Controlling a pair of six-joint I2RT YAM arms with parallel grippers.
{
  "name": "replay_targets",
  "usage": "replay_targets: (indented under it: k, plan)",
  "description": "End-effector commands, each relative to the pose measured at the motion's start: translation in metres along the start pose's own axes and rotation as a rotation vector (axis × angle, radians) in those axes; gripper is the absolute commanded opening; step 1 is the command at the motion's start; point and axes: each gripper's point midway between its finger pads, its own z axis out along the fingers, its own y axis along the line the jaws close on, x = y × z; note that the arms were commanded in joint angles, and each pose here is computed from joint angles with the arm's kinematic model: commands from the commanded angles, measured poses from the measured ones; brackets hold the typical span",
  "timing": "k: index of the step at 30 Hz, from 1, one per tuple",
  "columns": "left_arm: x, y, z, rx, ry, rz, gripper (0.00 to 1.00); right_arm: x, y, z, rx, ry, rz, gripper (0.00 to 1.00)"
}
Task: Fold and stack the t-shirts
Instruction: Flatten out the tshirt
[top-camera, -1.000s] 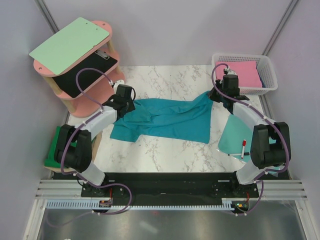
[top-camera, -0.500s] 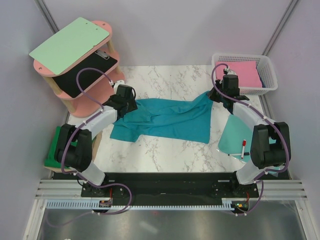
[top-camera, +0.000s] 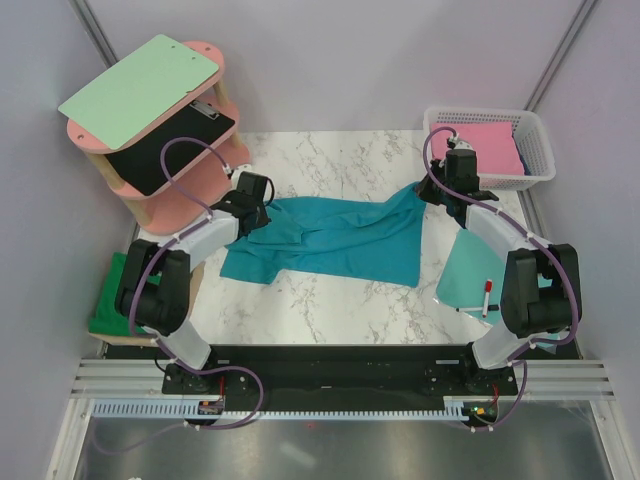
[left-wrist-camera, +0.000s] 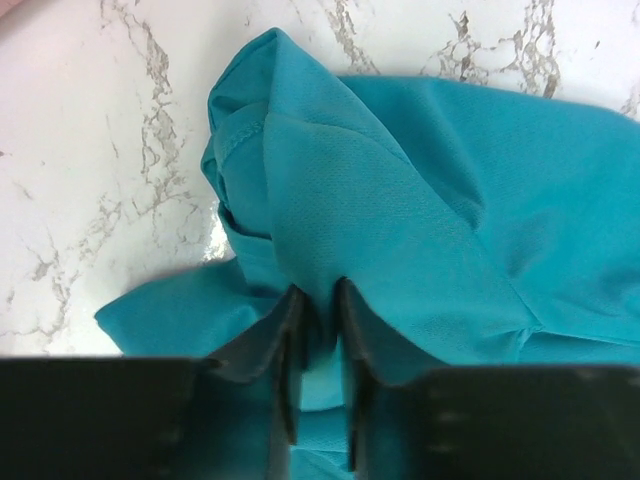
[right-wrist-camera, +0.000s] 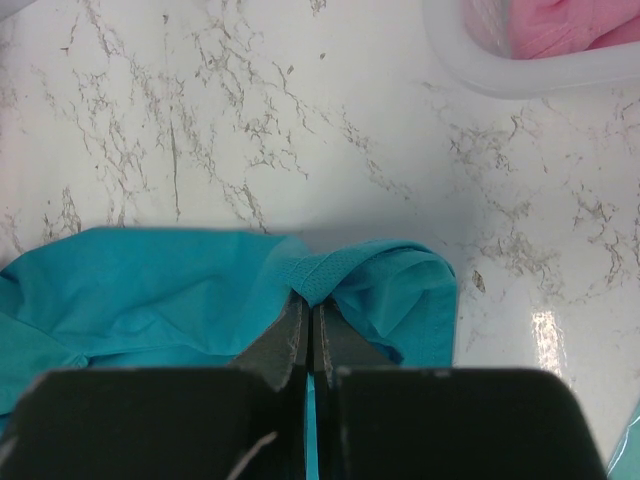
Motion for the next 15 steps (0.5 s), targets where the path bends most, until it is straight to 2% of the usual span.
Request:
replay_targets:
  k: [1,3,6,15]
  plan:
    - [-0.02,-0.002,-0.001,-0.008,-0.05,-0.01,0.15,-0.003,0.003,0.003,-0.021,-0.013,-0.005,0.0]
    - [-0.026,-0.001,-0.009,-0.002,-0.063,-0.019,0.02,-0.005,0.005,0.0,-0.027,-0.019,-0.006,0.0]
    - [-0.035,0.002,-0.024,0.0,-0.089,-0.023,0.02,-0.007,0.007,-0.005,-0.03,-0.022,-0.008,0.0]
    - [-0.117,0.01,-0.132,0.088,-0.303,-0.08,0.02,-0.039,0.03,-0.049,-0.086,-0.095,-0.023,0.0]
